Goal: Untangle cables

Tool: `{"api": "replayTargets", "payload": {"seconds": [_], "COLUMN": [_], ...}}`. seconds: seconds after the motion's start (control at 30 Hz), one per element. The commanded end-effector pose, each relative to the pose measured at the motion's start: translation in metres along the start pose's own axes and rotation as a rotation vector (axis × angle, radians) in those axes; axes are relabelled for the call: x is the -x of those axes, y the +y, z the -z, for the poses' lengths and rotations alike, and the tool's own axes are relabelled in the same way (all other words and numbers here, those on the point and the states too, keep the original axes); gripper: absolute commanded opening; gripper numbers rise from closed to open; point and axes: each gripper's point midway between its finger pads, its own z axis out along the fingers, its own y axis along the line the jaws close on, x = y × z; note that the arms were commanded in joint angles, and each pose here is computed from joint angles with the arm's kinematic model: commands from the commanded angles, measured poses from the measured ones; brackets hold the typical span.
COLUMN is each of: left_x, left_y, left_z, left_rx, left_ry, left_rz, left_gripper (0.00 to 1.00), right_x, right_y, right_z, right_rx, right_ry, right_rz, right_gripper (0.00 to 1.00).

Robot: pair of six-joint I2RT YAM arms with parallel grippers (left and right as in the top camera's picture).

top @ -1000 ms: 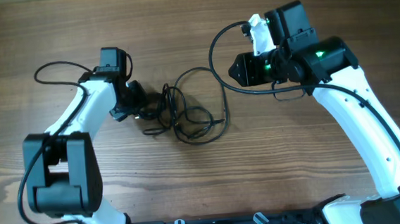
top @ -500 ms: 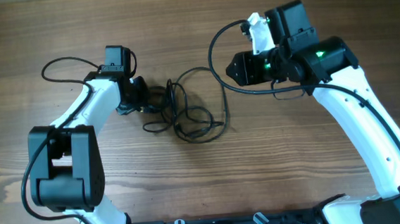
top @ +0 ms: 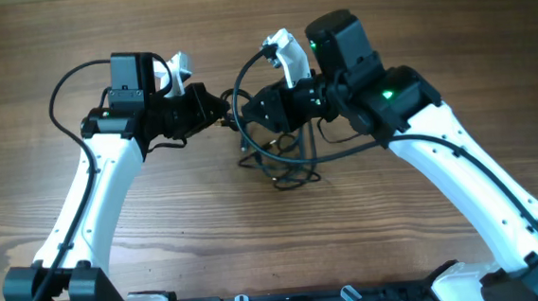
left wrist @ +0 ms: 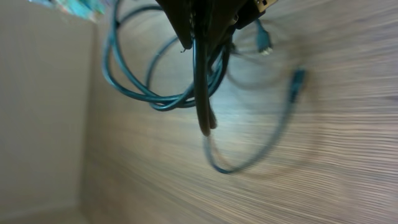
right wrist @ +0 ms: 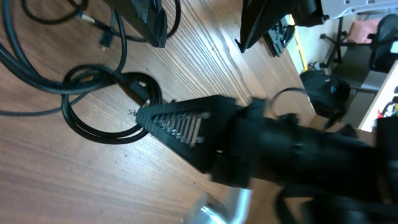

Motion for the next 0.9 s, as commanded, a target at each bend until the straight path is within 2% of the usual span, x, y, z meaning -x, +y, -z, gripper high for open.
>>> {"api": "replayTargets", "payload": {"seconds": [0.0,0.1,0.27,0.4,0.6,0.67,0.87], "left_x": [-0.018,-0.019,-0.012,-0.017,-0.025,-0.026,-0.025], "left_y": [-0.045,-0.056,-0.057,-0.079,-0.099,-0.102,-0.102], "left_z": [0.013,0.025,0.042,0.057,0.075,0.078,0.078], "left_rx": [-0.244,-0.352,-0.429,-0.584,-0.733,-0.761,-0.762], "left_ry": [0.096,0.125,0.119,0.147,0.197,0.203,0.179], "left_rz": [-0.042,-0.032,-0.013,-0.102,-0.157,-0.175,-0.228], "left_gripper": [0.04,0.04,0.04,0.04,0.04,0.04,0.04], "right_x": [-0.005,-0.011,-0.021,-0.028,-0.030,-0.026,-0.007], "right_y": [-0.018,-0.027,-0.041,-0.049,-0.059,-0.066,-0.057], "right_z": [-0.018,-0.028,-0.040,-0.051,-0.056,-0.056,-0.057], "right_rx": [-0.036,-0.047,-0.078,-0.089,-0.120,-0.162,-0.089], "right_ry": [0.039,0.066,0.108,0.142,0.143,0.117,0.057], "right_rz": [-0.061,-0.099,-0.194,-0.230,-0.258,-0.311,-0.322], "right_gripper": [0.37,0.36,0.35,0.36,0.35,0.35,0.36]}}
